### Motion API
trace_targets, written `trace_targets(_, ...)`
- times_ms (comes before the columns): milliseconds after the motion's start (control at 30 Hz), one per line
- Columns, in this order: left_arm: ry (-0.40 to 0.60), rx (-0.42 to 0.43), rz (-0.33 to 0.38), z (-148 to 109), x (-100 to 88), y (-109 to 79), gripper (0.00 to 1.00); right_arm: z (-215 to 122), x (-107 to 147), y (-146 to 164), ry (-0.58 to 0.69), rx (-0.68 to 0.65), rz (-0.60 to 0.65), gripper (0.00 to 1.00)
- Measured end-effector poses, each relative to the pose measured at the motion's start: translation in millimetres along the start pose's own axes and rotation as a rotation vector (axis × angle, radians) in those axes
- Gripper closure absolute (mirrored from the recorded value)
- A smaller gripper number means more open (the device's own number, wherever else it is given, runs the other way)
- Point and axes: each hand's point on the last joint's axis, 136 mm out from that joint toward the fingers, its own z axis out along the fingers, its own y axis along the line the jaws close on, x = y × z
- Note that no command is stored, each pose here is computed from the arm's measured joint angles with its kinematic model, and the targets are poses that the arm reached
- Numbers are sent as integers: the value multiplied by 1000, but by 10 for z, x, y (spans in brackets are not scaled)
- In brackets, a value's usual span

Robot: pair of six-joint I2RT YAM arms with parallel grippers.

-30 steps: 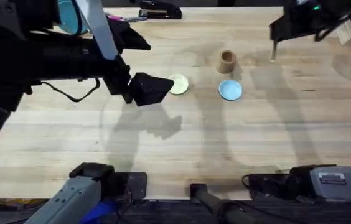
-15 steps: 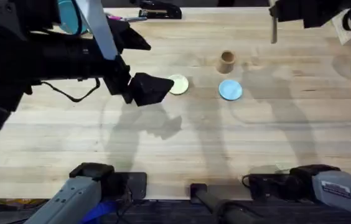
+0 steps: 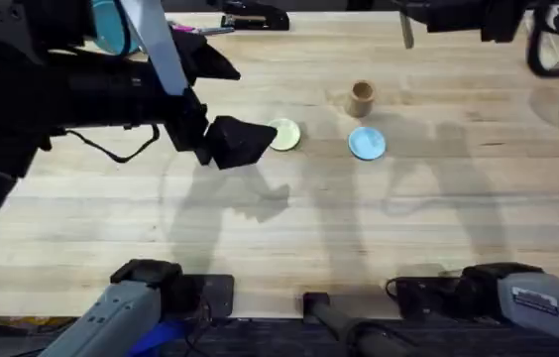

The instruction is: Pick up a utensil and set it on the pink plate, then put the other utensil in the container.

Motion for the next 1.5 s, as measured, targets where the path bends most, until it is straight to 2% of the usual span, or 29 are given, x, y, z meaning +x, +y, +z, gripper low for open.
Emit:
trace_targets(33, 0, 0, 0, 0, 0, 0, 5, 5, -61, -4, -95, -20, -73, 969)
trace_targets(67, 0, 0, 0, 0, 0, 0, 5, 6, -76, -4, -127, -25, -94, 970)
trace_targets(500, 0, 0, 0, 0, 0, 0, 5, -22, -2, 108, -435, -59, -334, 968)
trace_targets(967, 0, 0, 0, 0, 0, 0, 4, 188, 338, -6, -550, -135, -261, 968)
trace_targets(1233, 0, 0, 0, 0, 0, 0, 4, 420, 604, -105, -564, -155, -222, 968)
trace_targets(1500, 0, 0, 0, 0, 0, 0, 5, 587, 933, -157, -551, -175, -129, 968)
